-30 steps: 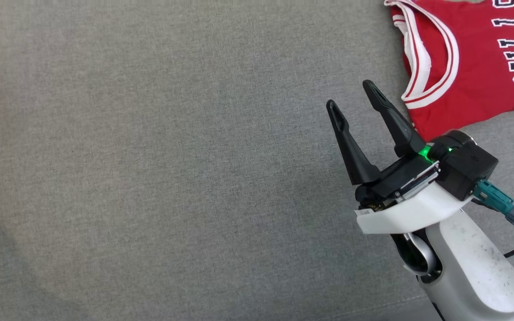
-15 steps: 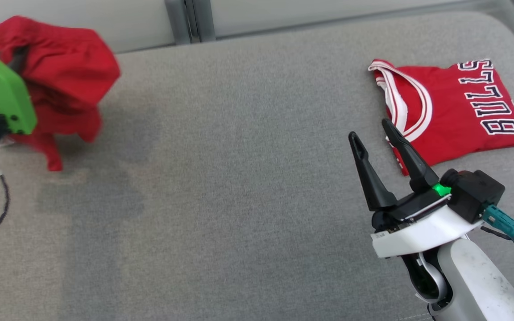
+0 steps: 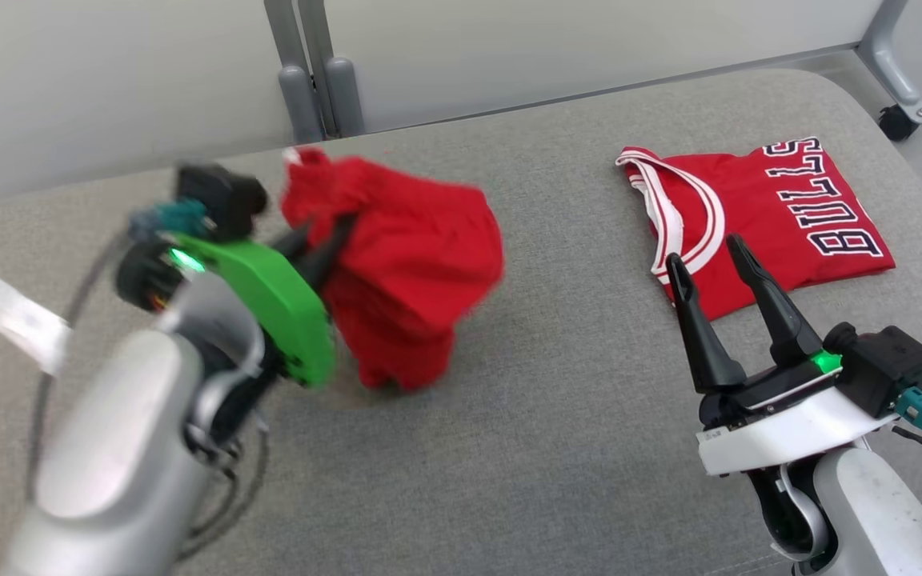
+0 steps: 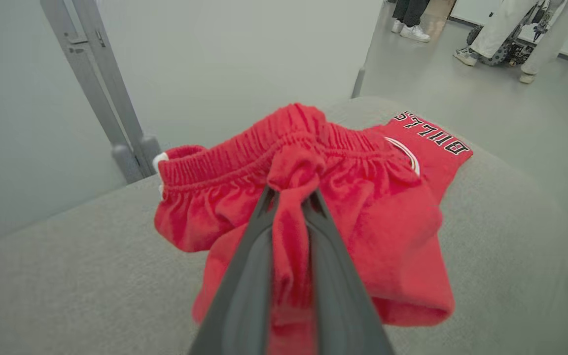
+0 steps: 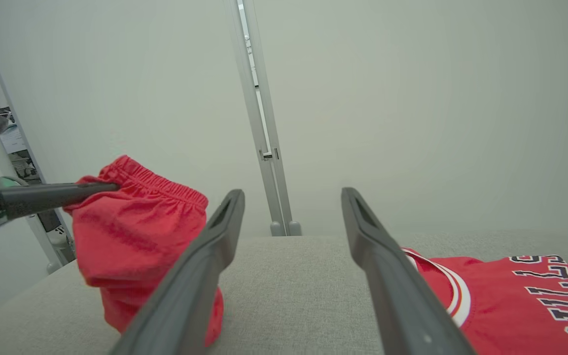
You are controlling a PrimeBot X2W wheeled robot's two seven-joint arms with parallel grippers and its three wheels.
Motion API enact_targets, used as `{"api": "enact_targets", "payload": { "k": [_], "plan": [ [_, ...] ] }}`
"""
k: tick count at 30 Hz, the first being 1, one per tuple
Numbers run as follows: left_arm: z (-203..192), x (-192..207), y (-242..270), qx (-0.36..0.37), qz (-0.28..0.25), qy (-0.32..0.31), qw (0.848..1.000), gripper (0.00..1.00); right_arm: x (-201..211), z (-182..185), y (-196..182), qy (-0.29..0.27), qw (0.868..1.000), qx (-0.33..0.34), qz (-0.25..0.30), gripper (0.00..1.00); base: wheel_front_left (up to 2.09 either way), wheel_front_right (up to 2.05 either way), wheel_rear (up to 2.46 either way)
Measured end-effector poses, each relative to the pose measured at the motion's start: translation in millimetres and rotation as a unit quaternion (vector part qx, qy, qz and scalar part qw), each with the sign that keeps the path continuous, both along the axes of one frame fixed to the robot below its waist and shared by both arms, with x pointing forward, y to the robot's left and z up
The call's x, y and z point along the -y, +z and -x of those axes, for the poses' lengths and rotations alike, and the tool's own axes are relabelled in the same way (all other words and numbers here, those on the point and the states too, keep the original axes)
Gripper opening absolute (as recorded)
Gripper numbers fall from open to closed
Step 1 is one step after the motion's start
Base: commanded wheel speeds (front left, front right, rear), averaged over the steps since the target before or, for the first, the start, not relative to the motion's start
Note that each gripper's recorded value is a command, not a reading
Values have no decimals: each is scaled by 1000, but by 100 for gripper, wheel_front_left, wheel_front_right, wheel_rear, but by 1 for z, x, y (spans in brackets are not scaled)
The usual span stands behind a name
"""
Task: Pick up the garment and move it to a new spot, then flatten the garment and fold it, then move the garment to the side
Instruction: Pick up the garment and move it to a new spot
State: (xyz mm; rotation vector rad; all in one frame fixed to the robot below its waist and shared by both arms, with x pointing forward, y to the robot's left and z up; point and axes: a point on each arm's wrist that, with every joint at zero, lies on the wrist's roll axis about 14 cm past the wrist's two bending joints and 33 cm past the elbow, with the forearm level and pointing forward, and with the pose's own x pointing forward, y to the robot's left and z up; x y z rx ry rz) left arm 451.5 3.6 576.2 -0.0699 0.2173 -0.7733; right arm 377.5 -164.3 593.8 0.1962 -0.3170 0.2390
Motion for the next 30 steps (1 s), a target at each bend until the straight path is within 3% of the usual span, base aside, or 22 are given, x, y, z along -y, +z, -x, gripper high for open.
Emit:
{"api": "enact_targets", "payload": {
  "k": [1, 2, 3, 4, 9, 15, 22, 30],
  "plan": [
    [4, 7, -10, -15, 11, -4, 1000, 0, 0, 0, -2, 0, 1000, -3, 0, 100, 0, 0, 0],
    [8, 14, -24, -29, 15, -5, 999, 15, -1, 0, -4, 1, 1000, -7, 0, 100, 0, 0, 0],
    [10, 18, -37, -38, 12, -5, 999, 51, -2, 0, -6, 3, 1000, -10, 0, 100, 0, 0, 0],
    [11, 21, -47, -40, 5, -5, 999, 100, -3, 1, -8, 4, 1000, -12, 0, 100, 0, 0, 0],
    [26, 43, -91, -58, 1, -20, 998, 100, -1, 0, -13, 2, 1000, -21, 0, 100, 0, 0, 0],
    [15, 37, -65, 2, 50, -3, 999, 100, 2, -1, -17, -2, 1000, -27, -1, 100, 0, 0, 0],
    [-10, -36, -25, 100, 55, 94, 989, 100, -7, -5, -17, 12, 1000, -26, -2, 100, 0, 0, 0],
    [14, -131, -21, 136, 69, 254, 955, 100, -14, 1, -24, 22, 999, -36, -5, 100, 0, 0, 0]
  ]
}}
